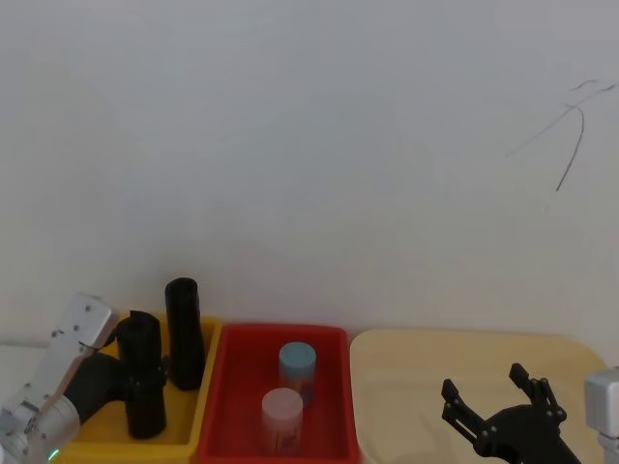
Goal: Pick up the garbage bag with the one hand and transfer it to the other hand.
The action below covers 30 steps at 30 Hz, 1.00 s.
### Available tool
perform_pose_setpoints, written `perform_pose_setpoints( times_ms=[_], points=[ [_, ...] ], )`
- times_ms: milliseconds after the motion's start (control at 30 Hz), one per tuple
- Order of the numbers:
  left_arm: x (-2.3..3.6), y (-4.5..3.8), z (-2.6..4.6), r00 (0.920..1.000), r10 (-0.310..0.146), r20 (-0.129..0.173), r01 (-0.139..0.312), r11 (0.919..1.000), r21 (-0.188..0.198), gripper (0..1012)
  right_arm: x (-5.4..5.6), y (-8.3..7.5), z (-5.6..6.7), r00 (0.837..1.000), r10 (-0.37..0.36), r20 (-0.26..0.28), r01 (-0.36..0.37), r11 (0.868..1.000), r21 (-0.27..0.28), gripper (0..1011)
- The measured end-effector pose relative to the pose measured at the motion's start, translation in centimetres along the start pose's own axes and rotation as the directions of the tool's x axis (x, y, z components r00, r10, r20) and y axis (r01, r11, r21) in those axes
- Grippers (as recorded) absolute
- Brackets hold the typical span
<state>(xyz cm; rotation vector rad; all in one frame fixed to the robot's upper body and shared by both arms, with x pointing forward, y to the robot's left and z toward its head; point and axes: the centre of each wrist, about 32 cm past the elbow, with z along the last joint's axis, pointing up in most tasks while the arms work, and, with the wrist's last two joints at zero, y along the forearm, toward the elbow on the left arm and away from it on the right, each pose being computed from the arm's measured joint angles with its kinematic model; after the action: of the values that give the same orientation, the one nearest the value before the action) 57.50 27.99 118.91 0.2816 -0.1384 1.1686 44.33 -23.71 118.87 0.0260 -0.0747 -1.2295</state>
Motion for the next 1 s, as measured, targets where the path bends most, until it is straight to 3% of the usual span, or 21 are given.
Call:
perform_pose_setpoints(
  times_ms=[133, 267, 700, 1000],
  points=[
    [-0.01, -0.08, 0.00, 1.0000, 0.000, 0.000, 0.000, 1.0000, 0.000, 996, 0.00, 0.00, 0.00, 1.000, 0.000, 0.000, 0.000, 1.000, 0.000, 1005],
    [-0.02, -0.15, 0.00, 1.0000, 0.000, 0.001, 0.000, 1.0000, 0.001, 927, 0.00, 0.00, 0.00, 1.000, 0.000, 0.000, 0.000, 1.000, 0.000, 1005],
    [-0.05, -0.26, 0.02, 1.0000, 0.000, 0.001, 0.000, 1.0000, 0.001, 580, 0.00, 0.00, 0.00, 1.000, 0.000, 0.000, 0.000, 1.000, 0.000, 1004],
    [-0.05, -0.28, 0.03, 1.0000, 0.000, 0.002, 0.000, 1.0000, 0.001, 516, 0.00, 0.00, 0.00, 1.000, 0.000, 0.000, 0.000, 1.000, 0.000, 1004]
  ],
)
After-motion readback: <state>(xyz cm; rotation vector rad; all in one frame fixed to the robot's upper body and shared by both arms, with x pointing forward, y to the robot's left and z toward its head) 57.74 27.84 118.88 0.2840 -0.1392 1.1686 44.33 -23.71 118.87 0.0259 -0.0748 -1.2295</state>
